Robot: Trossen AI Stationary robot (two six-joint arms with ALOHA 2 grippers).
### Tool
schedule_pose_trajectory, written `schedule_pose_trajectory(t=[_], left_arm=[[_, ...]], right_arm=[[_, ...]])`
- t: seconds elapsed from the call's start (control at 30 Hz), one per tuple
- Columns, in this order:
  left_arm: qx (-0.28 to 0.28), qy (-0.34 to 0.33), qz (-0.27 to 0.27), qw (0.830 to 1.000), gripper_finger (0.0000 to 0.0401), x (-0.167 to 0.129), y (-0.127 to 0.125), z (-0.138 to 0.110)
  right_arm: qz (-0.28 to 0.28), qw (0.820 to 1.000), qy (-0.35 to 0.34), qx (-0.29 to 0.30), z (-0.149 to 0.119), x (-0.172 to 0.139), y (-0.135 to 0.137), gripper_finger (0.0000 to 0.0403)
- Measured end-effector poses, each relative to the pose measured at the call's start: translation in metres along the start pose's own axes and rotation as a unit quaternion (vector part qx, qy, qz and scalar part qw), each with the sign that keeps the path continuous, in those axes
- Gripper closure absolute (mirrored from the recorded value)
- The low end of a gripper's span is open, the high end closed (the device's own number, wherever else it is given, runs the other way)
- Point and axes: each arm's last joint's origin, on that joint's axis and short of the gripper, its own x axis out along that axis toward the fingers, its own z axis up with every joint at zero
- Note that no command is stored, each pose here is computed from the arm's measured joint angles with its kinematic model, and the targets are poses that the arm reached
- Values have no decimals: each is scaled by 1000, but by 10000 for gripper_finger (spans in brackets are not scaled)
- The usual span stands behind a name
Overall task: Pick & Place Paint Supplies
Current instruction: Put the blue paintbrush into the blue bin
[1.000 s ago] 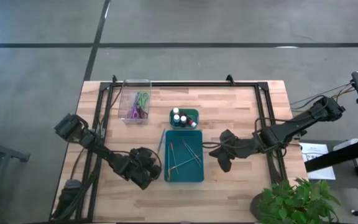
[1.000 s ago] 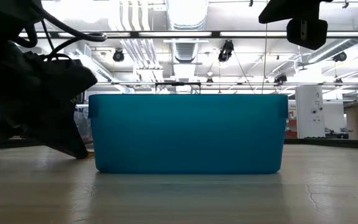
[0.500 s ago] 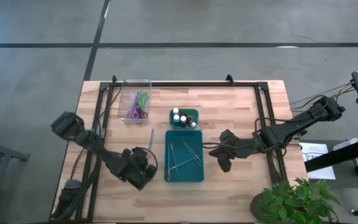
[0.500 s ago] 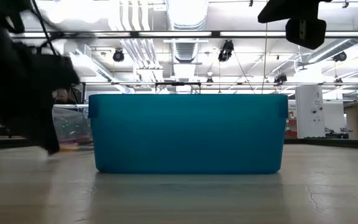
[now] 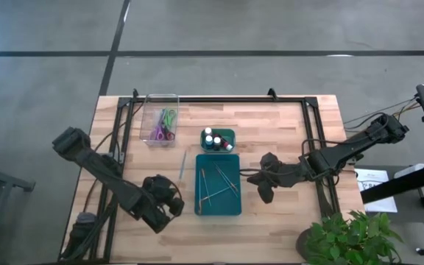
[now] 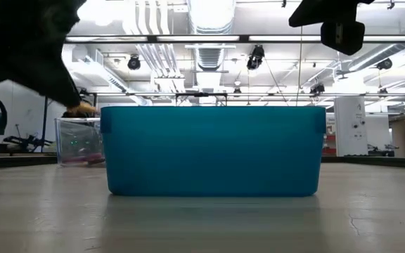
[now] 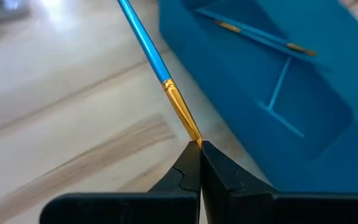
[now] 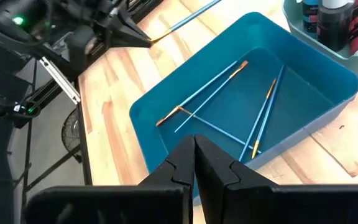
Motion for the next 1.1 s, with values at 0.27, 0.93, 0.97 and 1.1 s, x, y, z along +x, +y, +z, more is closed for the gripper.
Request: schedule_pose_trajectory(t=[0.27,0.93,0.97,1.1], left_arm=[[27,-13,-66,997,401,-16,-27,11],[37,-28,-118,992,401,15,-70,22],[35,-28,-120,992,401,16,-71,21],[31,-26,-123,992,401,23,-75,16]], right_arm=[[-5,1000,-7,-12,0,0,0,394],[7,997,-33,-67,8,-14,0,394],[9,997,-36,-71,9,-17,0,394],[11,995,-52,-83,14,-30,-3,394]])
